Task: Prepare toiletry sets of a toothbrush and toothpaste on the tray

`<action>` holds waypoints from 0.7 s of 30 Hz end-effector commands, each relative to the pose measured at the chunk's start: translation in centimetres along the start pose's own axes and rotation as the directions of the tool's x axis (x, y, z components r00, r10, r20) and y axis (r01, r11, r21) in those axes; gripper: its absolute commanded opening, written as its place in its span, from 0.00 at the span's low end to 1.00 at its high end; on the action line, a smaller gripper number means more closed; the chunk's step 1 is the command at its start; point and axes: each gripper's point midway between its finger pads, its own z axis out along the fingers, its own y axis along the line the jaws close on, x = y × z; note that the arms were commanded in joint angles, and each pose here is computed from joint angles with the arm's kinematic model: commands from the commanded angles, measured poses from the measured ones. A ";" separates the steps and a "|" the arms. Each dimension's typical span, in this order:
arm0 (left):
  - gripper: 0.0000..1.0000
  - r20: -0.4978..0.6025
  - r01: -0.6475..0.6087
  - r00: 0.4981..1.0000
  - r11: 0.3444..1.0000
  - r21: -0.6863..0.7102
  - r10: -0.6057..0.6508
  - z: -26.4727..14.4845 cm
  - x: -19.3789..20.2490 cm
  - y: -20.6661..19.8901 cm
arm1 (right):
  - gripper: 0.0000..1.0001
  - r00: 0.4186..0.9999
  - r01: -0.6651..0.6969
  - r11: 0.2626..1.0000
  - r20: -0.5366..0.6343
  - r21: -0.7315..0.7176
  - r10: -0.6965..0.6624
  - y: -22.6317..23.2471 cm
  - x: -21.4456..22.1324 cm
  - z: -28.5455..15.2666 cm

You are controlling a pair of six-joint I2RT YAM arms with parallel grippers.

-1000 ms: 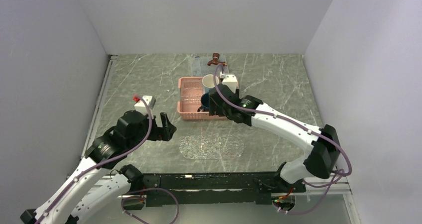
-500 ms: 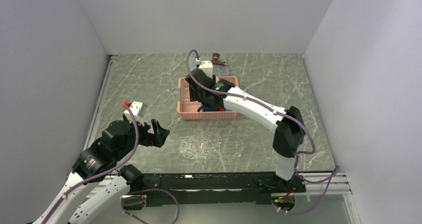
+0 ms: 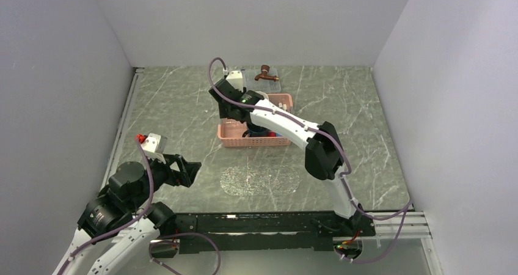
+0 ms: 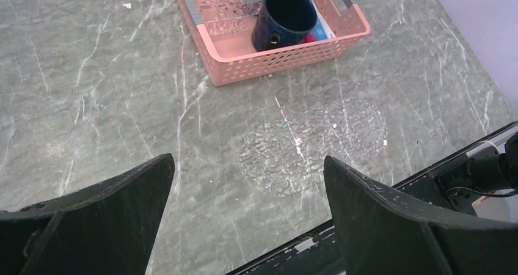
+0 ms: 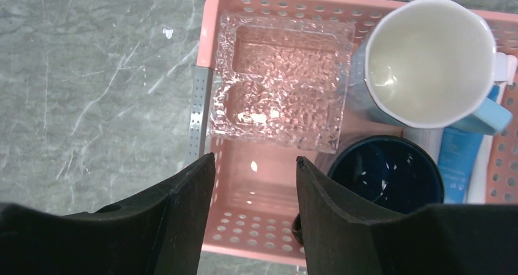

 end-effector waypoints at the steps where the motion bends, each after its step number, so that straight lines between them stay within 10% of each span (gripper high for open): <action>1: 0.99 0.056 -0.009 0.998 1.000 0.006 0.009 0.0 -1.0 0.0 | 0.53 0.999 -0.019 0.999 0.041 0.029 0.017 0.4 -1.4 0.6; 21: 0.99 0.055 -0.007 0.998 1.000 0.001 0.007 -0.3 -0.9 0.1 | 0.45 0.994 -0.102 0.989 0.054 0.105 0.097 -0.2 -0.7 5.2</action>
